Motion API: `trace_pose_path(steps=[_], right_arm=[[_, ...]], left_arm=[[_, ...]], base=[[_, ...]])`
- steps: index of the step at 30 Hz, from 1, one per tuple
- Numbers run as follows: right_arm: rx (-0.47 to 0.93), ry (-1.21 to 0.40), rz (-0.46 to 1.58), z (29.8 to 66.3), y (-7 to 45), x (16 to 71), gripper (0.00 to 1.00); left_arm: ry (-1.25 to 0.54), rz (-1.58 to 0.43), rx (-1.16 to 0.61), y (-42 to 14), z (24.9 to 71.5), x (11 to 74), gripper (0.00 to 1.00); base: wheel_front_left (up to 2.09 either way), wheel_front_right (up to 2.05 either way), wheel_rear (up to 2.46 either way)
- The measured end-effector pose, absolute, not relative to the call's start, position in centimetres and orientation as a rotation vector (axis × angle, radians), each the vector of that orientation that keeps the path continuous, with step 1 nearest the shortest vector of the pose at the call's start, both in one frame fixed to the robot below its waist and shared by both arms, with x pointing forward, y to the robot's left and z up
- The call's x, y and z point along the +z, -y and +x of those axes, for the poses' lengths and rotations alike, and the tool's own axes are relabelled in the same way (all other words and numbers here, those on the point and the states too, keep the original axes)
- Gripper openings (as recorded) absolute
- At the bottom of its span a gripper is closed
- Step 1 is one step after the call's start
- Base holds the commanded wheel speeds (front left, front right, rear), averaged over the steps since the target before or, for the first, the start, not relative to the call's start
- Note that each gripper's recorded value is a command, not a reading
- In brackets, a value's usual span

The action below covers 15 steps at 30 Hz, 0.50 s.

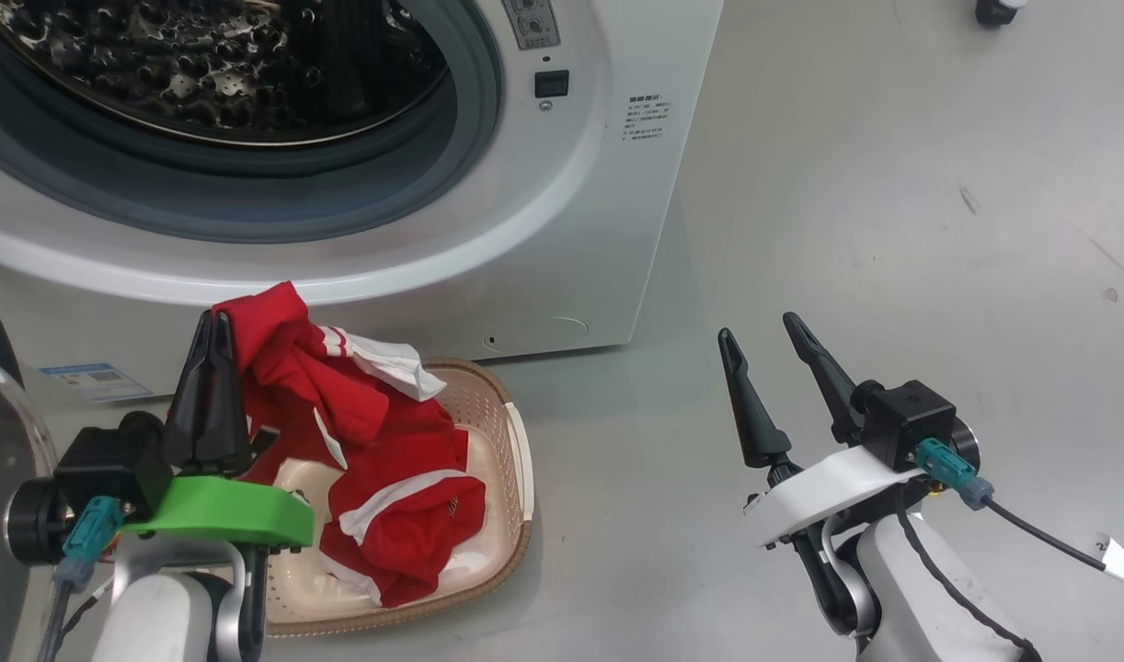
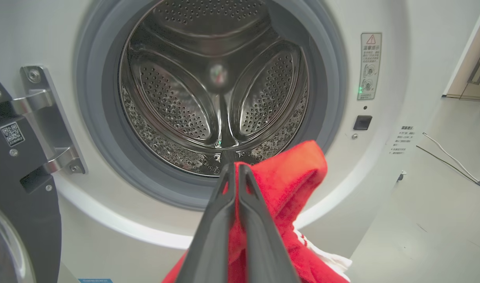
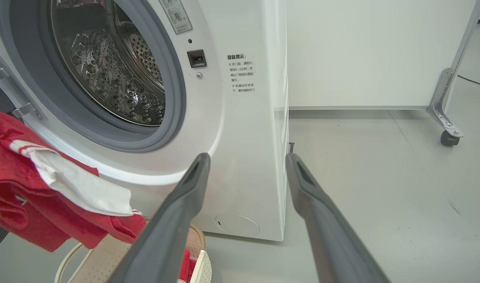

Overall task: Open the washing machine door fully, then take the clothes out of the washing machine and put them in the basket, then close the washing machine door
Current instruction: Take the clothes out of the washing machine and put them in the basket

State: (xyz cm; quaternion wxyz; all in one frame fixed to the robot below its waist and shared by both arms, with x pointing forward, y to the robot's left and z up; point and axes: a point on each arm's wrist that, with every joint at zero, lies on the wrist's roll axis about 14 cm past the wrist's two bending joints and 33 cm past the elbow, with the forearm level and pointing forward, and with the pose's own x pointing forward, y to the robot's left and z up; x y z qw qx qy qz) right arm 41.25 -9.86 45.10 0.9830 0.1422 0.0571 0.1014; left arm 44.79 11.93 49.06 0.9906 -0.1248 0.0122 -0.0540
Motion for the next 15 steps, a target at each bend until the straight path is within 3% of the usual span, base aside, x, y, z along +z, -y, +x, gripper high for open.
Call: trace_pose_path(steps=[15], right_arm=[[0.198, -0.154, 0.294, 42.5, 10.0, 43.1, 1.00]], left_arm=[[-0.324, -0.267, -0.098, -11.0, 44.7, 39.2, 0.00]], base=[[0.00, 0.00, 0.00]])
